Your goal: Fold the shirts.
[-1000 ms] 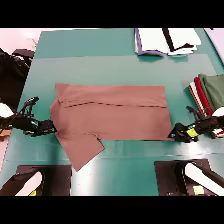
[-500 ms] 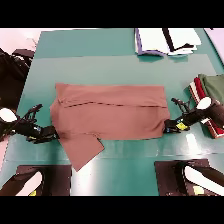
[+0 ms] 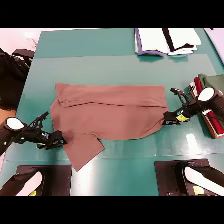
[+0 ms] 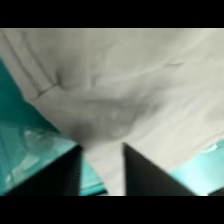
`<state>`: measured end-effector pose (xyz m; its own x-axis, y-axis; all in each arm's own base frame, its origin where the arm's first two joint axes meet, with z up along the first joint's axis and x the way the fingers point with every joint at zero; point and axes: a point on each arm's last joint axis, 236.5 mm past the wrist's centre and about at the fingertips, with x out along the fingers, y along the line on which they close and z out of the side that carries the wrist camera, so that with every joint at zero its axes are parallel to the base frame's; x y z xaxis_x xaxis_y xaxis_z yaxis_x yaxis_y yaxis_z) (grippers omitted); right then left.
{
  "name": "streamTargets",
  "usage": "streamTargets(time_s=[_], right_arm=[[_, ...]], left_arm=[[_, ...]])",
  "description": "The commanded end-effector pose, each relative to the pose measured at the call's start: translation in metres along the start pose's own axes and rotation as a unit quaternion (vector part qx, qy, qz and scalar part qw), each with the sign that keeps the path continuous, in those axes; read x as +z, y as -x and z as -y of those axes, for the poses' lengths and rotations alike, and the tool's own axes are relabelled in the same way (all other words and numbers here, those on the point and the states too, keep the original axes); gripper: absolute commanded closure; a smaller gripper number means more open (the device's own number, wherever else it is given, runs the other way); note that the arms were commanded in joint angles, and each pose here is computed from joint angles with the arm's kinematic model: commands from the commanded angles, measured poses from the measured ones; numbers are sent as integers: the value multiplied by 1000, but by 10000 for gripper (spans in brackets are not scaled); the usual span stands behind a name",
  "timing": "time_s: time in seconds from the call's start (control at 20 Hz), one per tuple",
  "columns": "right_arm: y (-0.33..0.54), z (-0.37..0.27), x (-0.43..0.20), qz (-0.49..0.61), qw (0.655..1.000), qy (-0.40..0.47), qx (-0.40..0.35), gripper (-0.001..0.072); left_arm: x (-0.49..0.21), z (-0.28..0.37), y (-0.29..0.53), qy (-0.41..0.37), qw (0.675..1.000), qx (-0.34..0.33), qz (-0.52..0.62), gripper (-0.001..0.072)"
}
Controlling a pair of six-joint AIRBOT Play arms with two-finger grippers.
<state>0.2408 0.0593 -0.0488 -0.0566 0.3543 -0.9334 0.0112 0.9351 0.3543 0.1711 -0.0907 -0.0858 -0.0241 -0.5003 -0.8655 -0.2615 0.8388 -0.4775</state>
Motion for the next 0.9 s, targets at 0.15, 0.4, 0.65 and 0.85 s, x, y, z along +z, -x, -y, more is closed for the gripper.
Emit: streamTargets(time_s=[0.15,0.4,0.65,0.85], right_arm=[[23,-5,2,-5,1000,17,-7,696],[52,16,-30,20,996,36,-76,697],[75,25,-58,72,994,2,-84,697],[102,28,-27,133,987,1,-95,698]], left_arm=[[9,20,21,-51,998,-17,34,682],[-31,36,58,-83,994,-14,70,682],[-62,58,94,-107,990,-21,90,682],[-18,74,117,-117,982,-26,148,682]])
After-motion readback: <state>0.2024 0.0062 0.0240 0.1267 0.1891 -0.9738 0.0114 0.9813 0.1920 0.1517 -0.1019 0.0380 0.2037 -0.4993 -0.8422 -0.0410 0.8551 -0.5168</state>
